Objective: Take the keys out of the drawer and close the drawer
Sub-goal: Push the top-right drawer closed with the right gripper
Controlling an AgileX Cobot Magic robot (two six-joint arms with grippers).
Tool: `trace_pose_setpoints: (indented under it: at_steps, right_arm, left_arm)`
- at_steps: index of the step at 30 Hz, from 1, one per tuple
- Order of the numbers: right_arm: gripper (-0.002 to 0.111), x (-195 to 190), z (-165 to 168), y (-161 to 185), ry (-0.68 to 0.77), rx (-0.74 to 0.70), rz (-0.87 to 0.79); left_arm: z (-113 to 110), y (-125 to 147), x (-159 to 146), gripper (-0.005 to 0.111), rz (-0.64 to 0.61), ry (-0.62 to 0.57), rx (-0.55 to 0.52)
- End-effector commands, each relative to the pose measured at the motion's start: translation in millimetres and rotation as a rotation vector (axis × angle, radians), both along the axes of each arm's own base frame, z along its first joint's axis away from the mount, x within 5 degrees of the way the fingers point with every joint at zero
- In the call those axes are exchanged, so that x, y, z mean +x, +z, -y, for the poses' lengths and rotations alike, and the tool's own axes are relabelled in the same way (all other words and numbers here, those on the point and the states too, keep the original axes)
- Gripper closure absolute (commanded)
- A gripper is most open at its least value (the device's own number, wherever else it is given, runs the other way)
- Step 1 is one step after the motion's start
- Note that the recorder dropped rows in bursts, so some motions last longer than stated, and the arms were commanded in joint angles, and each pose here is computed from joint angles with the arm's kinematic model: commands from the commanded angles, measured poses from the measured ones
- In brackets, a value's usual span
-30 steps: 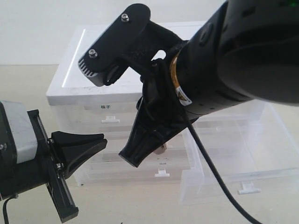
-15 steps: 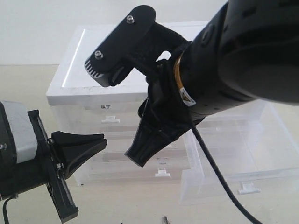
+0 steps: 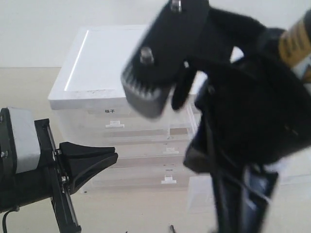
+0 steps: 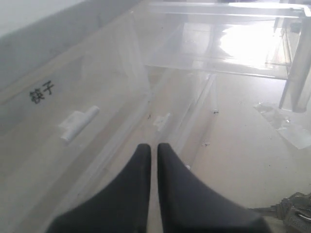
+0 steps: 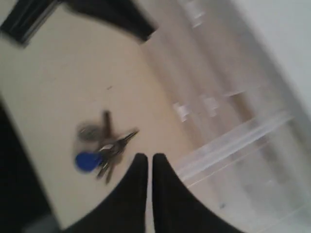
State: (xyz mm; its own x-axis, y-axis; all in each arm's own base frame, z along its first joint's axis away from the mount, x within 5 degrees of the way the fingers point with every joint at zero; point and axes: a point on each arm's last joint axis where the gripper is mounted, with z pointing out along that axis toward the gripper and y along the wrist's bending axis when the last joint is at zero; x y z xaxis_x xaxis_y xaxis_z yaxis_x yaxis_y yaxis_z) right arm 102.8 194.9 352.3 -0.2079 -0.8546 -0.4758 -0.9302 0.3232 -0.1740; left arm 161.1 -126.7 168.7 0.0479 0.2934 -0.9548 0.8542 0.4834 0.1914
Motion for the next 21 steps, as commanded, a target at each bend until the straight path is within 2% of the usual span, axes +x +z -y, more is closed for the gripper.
trace_pose_setpoints:
  at_steps: [1,4,10,16,21]
  right_arm:
    - [0.108,-23.2,8.8,2.3,0.224,-0.043,-0.126]
    - [0.108,-18.3,15.5,-10.4,0.19,-0.117,-0.085]
    - [0.108,-11.5,38.8,-69.7,0.108,-0.382,-0.054]
    - [0.108,2.6,37.6,-76.4,0.041,-0.348,0.105]
    - [0.108,16.0,42.3,-69.8,-0.089,-0.36,0.243]
  left_arm:
    - [1.4,0.3,0.3,0.102,-0.01,-0.005,-0.007]
    - [1.4,0.1,0.3,0.102,-0.01,-0.005,-0.005]
    - [0.4,-2.5,0.6,0.102,-0.024,0.004,0.021]
    - [0.4,-2.5,0.6,0.102,-0.024,0.004,0.021]
    - [0.6,-1.9,0.5,0.102,-0.021,0.002,0.015]
